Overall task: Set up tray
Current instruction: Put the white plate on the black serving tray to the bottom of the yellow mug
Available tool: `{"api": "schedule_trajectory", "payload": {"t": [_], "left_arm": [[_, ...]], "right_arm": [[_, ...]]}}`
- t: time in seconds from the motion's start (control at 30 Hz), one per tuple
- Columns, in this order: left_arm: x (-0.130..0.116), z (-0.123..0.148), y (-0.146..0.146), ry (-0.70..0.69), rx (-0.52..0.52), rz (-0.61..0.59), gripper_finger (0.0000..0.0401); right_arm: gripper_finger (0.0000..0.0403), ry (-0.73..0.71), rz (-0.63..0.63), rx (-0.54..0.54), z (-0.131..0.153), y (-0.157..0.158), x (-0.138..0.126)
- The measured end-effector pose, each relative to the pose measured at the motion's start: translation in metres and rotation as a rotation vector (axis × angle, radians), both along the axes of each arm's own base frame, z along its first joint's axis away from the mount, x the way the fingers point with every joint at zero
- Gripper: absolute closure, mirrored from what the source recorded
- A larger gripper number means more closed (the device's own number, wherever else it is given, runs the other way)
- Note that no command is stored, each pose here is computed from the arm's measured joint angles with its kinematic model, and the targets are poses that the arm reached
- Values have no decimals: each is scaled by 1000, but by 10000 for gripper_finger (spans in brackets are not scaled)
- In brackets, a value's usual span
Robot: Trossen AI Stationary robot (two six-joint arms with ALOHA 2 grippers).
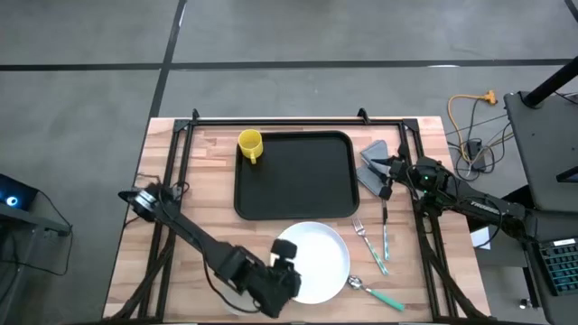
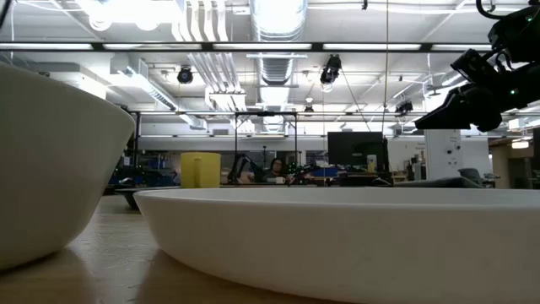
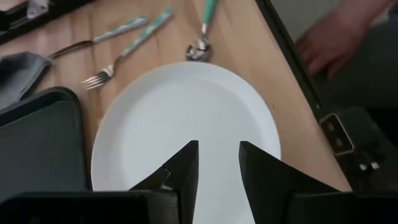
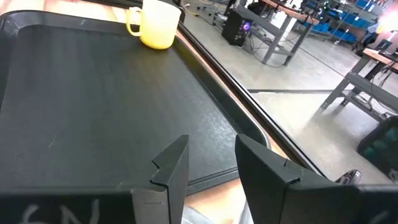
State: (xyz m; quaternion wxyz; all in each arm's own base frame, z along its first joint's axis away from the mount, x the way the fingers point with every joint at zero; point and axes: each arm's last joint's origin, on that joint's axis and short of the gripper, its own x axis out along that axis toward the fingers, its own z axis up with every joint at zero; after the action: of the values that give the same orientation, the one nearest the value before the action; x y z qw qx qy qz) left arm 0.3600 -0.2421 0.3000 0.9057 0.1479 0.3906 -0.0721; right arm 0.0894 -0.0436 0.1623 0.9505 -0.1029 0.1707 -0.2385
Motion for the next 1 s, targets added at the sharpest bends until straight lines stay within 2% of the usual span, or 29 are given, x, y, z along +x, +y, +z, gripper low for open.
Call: {"api": "schedule_trajectory", "payload": {"t": [0.27, 0.5, 0.73, 1.0], "left_arm": [[12, -17, -38, 97, 87, -61, 300], [5, -25, -64, 93, 92, -116, 300], [-6, -39, -74, 130, 118, -142, 300], [-4, -68, -71, 149, 132, -133, 300]], "right_arm": [[280, 1, 0, 0, 0, 0, 0], [280, 0, -1, 0, 0, 0, 0], [280, 0, 0, 0, 0, 0, 0], [280, 0, 0, 0, 0, 0, 0]]}}
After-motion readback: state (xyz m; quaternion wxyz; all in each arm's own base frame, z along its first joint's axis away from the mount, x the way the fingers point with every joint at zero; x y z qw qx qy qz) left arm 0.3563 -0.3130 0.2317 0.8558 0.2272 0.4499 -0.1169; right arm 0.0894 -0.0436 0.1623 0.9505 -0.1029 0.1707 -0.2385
